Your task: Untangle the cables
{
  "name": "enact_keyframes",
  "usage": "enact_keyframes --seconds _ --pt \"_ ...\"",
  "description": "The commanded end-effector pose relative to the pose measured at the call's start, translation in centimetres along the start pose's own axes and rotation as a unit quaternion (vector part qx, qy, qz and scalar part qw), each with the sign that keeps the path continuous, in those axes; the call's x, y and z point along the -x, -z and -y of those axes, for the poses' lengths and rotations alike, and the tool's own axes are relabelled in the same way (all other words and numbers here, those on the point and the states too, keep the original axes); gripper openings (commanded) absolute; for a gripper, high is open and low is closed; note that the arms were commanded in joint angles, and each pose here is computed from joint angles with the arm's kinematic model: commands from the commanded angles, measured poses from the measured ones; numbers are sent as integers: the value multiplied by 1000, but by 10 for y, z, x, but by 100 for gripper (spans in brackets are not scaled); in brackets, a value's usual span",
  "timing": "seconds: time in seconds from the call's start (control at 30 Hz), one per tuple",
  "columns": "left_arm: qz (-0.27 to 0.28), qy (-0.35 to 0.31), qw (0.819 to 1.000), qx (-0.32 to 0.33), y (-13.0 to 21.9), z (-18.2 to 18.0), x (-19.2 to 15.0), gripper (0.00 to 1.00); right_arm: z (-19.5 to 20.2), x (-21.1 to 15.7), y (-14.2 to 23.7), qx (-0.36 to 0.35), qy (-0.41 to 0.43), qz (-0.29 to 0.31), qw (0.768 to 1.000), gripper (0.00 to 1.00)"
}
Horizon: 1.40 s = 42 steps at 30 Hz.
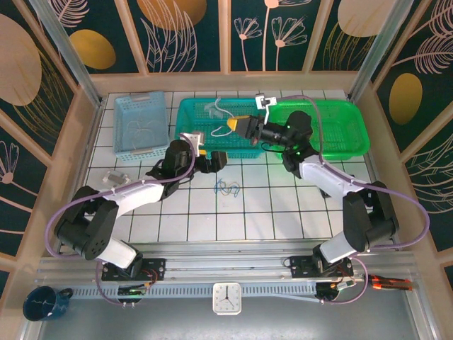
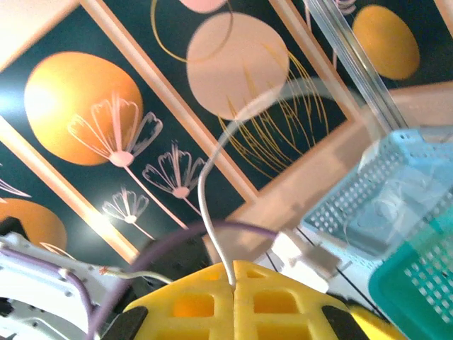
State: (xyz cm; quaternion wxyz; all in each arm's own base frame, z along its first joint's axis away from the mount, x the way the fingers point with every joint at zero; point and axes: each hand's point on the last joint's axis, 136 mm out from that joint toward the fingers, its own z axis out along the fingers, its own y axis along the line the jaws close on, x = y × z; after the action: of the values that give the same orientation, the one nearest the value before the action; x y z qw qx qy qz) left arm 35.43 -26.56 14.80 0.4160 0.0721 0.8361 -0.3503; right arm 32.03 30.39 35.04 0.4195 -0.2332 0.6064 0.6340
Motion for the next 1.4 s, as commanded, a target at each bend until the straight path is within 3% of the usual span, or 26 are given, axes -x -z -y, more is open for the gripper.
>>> enact_keyframes --seconds 0.0,0.3,0.7,1.07,1.37 --pt "-7 -16 1000 5 0 -4 -6 99 -17 18 -2 31 14 19 999 0" --pt "-3 -17 1000 -10 6 2 -6 99 5 22 13 -5 10 29 1000 0" --pt "33 13 998 -59 44 21 -3 99 26 6 21 -34 -11 25 999 0" --pt "144 14 970 -195 101 91 64 99 53 -10 20 -74 -54 30 995 0" --pt "182 22 959 -216 102 110 102 88 45 -19 16 -58 -77 32 995 0"
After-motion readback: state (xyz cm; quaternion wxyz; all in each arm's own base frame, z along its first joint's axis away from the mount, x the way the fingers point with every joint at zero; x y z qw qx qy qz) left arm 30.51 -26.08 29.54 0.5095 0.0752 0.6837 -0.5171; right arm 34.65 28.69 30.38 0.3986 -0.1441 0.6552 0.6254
